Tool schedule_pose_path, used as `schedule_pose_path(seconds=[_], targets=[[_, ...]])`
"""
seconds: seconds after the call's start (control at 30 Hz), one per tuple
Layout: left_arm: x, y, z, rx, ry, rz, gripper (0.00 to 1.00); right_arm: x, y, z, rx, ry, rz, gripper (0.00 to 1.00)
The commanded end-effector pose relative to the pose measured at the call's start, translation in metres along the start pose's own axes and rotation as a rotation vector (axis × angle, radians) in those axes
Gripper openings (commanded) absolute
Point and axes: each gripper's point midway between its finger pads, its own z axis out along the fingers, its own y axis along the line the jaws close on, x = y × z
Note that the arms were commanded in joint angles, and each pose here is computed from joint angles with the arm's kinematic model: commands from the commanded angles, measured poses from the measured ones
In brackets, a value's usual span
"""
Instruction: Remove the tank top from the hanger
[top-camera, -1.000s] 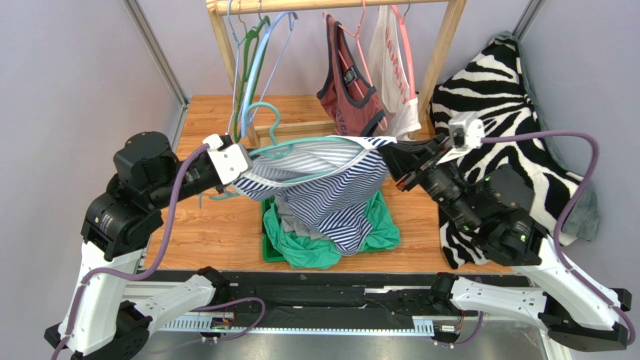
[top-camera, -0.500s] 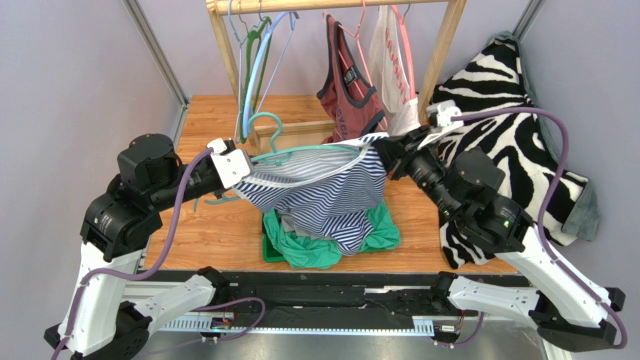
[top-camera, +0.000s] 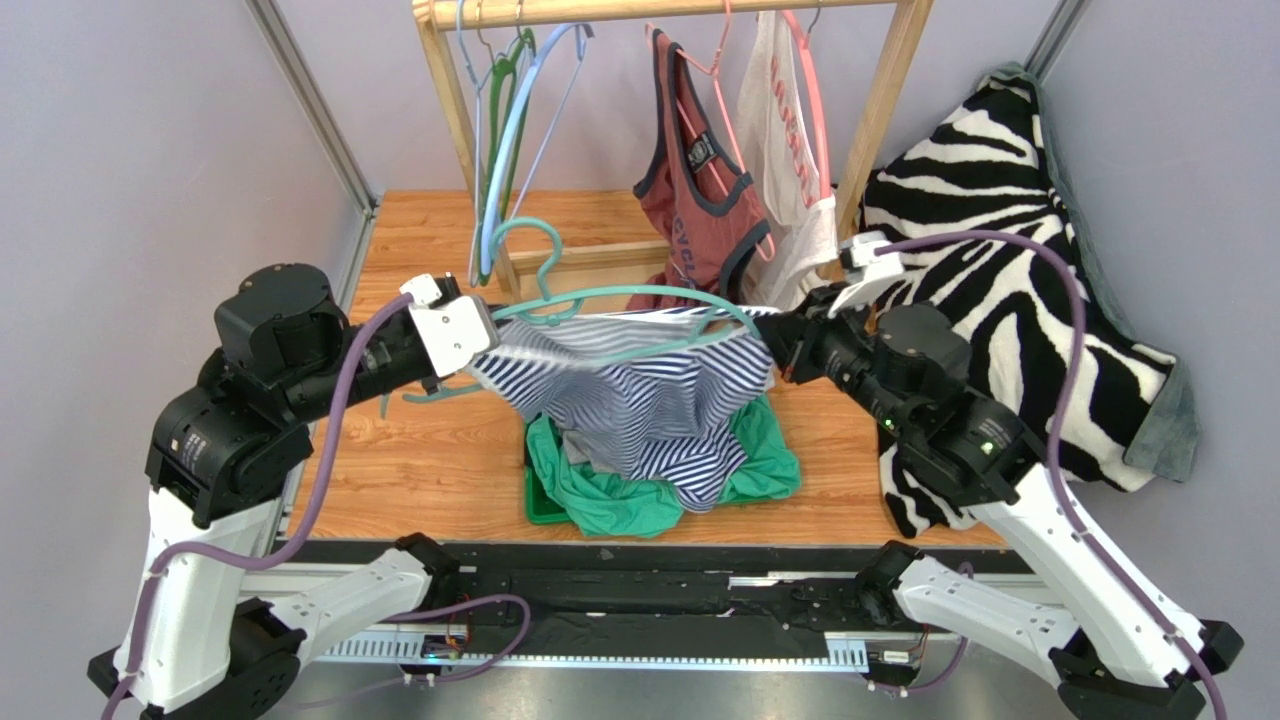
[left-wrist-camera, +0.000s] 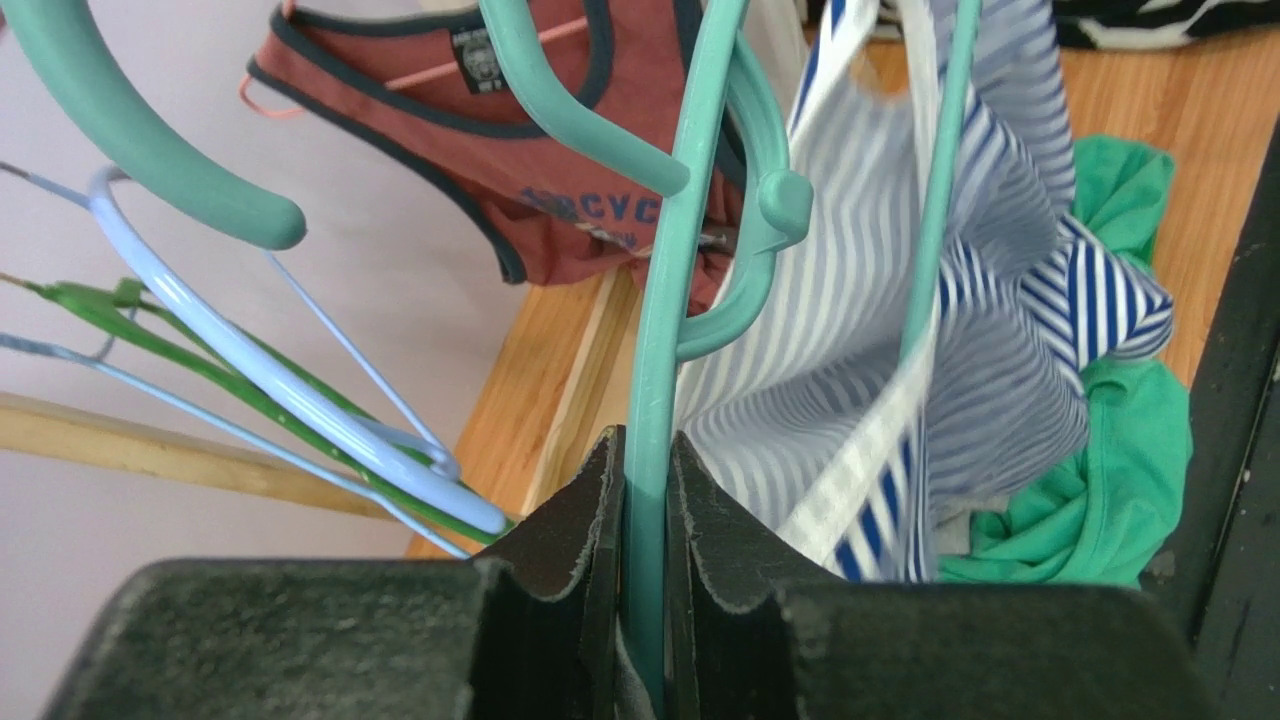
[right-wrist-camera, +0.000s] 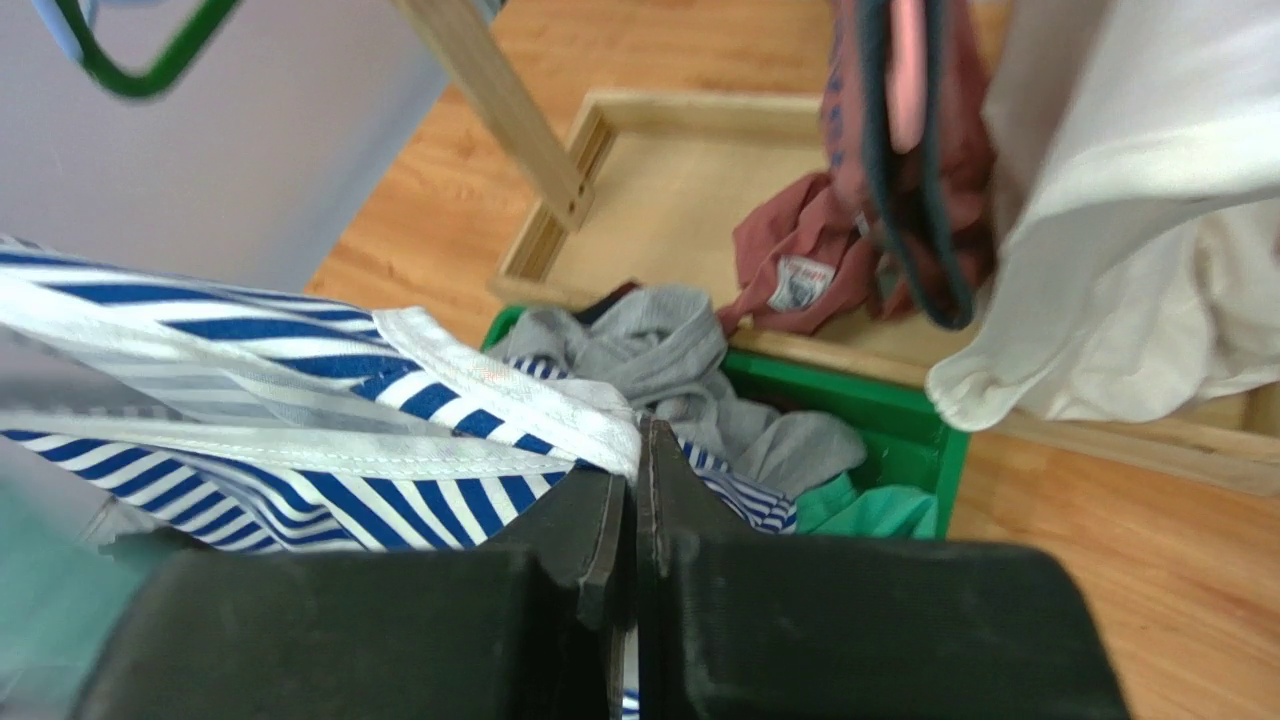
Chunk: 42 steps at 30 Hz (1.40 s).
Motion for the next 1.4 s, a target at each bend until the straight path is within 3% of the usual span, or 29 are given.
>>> schedule_pose_path(seconds=[0.0,0.2,0.27,0.3,0.33,0.43,0.53,0.7,0.9,1.07,1.37], targets=[[-0.05,0.021,-0.009,-0.046,-0.148,0.024,0.0,0.032,0.023,0.016,-0.155,0.103,0.03,0.0],[-0.071,0.036,0.006,-0.046,-0.184,0.051,0.0,0.026,0.049,0.008,-0.295,0.077,0.001,0.0],[-0.07,0.036,0.013,-0.034,-0.175,0.07,0.0,0.018,0.051,-0.003,-0.32,0.053,-0.055,0.17],[-0.065,0.037,0.021,-0.026,-0.157,0.072,0.0,0.015,0.052,-0.01,-0.327,0.055,-0.076,0.32],[-0.062,0.037,0.025,-0.028,-0.142,0.095,0.0,0.011,0.051,-0.017,-0.337,0.037,-0.131,0.54],[-0.05,0.035,0.04,-0.007,-0.097,0.132,0.0,-0.002,0.048,-0.051,-0.36,-0.024,-0.215,0.7],[-0.044,0.032,0.049,0.01,-0.073,0.145,0.0,-0.006,0.036,-0.084,-0.347,-0.108,-0.289,0.76],[-0.049,0.03,0.055,0.039,-0.083,0.163,0.0,-0.005,0.018,-0.118,-0.306,-0.142,-0.375,0.8],[-0.032,-0.003,0.063,0.193,-0.033,0.321,0.0,-0.06,0.045,-0.123,-0.368,-0.249,-0.482,0.82],[-0.032,-0.014,0.057,0.235,-0.042,0.354,0.0,-0.065,0.076,-0.086,-0.484,-0.181,-0.535,0.82],[-0.031,-0.024,0.051,0.267,-0.049,0.357,0.0,-0.039,0.108,-0.072,-0.698,-0.05,-0.511,0.79]])
